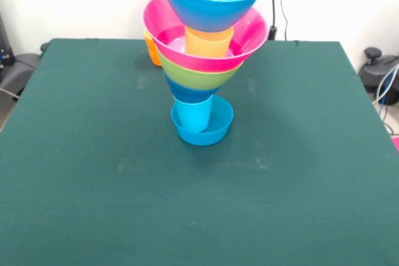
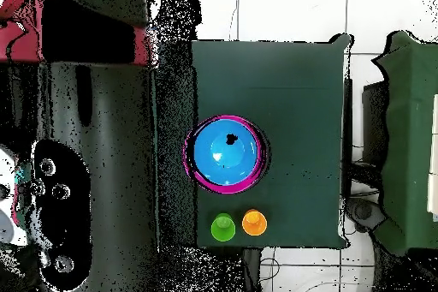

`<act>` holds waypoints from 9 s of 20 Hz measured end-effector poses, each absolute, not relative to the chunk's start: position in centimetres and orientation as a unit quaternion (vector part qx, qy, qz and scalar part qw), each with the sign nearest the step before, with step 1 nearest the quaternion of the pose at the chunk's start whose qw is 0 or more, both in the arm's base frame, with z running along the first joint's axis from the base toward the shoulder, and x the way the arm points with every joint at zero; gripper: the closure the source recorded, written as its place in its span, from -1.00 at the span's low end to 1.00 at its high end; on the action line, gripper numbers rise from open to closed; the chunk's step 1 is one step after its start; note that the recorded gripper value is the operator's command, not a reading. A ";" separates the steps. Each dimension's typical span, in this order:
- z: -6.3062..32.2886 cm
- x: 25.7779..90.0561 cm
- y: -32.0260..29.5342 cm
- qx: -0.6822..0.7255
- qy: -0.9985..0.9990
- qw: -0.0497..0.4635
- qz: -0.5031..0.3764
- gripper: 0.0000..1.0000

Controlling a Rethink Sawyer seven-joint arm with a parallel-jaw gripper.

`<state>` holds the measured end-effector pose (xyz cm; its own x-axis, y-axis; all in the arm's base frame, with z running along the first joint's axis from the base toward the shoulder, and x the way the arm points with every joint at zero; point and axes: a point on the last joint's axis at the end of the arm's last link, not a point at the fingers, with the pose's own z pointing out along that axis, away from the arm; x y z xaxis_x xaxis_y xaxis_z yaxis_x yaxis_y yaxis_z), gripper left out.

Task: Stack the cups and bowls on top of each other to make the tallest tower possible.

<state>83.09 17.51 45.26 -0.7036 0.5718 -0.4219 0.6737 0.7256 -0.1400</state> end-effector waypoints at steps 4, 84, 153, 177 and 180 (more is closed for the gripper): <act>46.0 83.1 16.7 0.336 0.914 0.177 -0.142 1.00; 46.4 82.1 2.8 0.313 0.930 0.146 -0.124 1.00; 40.6 75.6 -2.3 0.334 0.923 0.129 -0.143 1.00; 38.8 74.0 -0.9 0.323 0.927 0.122 -0.147 1.00; 38.8 73.9 -0.8 0.322 0.927 0.122 -0.147 1.00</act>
<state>73.93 -0.81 38.81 -0.7621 0.5618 -0.3218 0.6339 0.7487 -0.1940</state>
